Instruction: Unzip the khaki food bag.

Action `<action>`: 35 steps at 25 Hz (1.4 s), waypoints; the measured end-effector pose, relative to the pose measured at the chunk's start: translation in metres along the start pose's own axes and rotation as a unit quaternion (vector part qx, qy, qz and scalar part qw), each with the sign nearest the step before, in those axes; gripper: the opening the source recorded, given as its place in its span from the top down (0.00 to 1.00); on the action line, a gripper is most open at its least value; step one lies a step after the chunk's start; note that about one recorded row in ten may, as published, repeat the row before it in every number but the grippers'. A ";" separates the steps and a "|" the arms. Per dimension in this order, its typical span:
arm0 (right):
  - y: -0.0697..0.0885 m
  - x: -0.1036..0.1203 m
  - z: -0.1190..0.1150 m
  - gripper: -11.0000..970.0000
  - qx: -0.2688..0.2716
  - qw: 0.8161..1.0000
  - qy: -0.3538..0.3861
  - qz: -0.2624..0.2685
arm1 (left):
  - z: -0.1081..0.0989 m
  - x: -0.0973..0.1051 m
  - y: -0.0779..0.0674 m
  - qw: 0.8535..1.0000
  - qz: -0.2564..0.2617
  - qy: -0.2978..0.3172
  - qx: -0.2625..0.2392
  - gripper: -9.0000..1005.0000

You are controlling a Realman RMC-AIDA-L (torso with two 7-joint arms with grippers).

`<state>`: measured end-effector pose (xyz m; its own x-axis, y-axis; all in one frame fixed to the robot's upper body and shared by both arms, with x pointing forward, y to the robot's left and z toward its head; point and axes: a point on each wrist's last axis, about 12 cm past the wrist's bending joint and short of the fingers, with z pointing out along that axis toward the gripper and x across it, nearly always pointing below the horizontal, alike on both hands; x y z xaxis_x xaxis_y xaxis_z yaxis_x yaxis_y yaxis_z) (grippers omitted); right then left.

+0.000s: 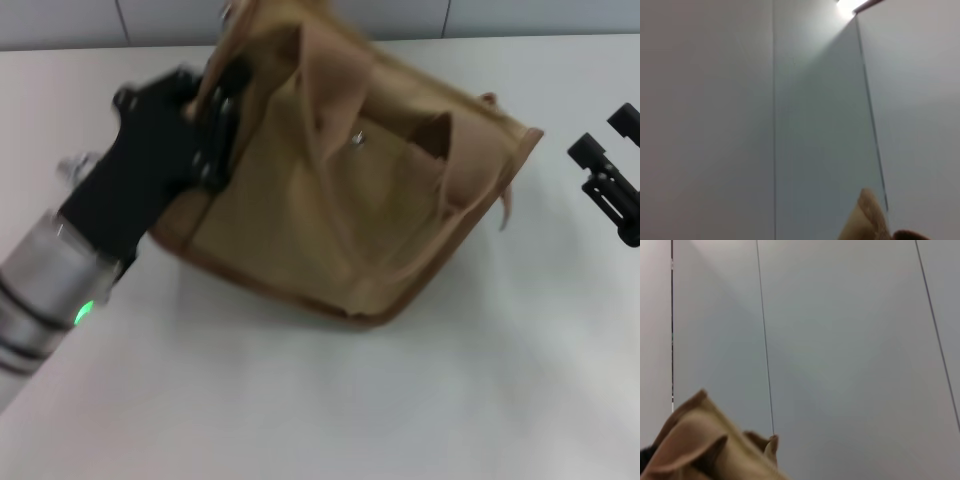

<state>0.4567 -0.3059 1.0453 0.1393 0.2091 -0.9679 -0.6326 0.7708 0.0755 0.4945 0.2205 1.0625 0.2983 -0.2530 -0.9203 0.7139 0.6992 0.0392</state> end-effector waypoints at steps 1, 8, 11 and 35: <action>0.000 0.000 0.002 0.54 -0.002 1.000 -0.001 0.001 | -0.018 0.003 -0.003 1.000 -0.002 0.021 -0.008 0.88; 0.001 0.000 0.008 0.30 -0.010 1.000 -0.005 0.006 | -0.062 0.005 -0.009 0.997 0.011 0.078 0.018 0.88; 0.002 0.001 0.009 0.29 -0.010 1.000 -0.005 0.007 | -0.074 0.005 -0.009 0.995 0.006 0.096 0.010 0.88; 0.011 -0.014 0.003 0.28 -0.108 0.994 -0.019 0.004 | -0.135 -0.060 0.018 0.989 -0.024 0.085 0.117 0.22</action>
<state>0.4502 -0.2985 1.0606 0.1598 0.2412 -0.9572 -0.7818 0.6230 0.0265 0.4040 0.3383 1.0660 0.1634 -0.1512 -0.9749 0.8579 0.5097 0.0647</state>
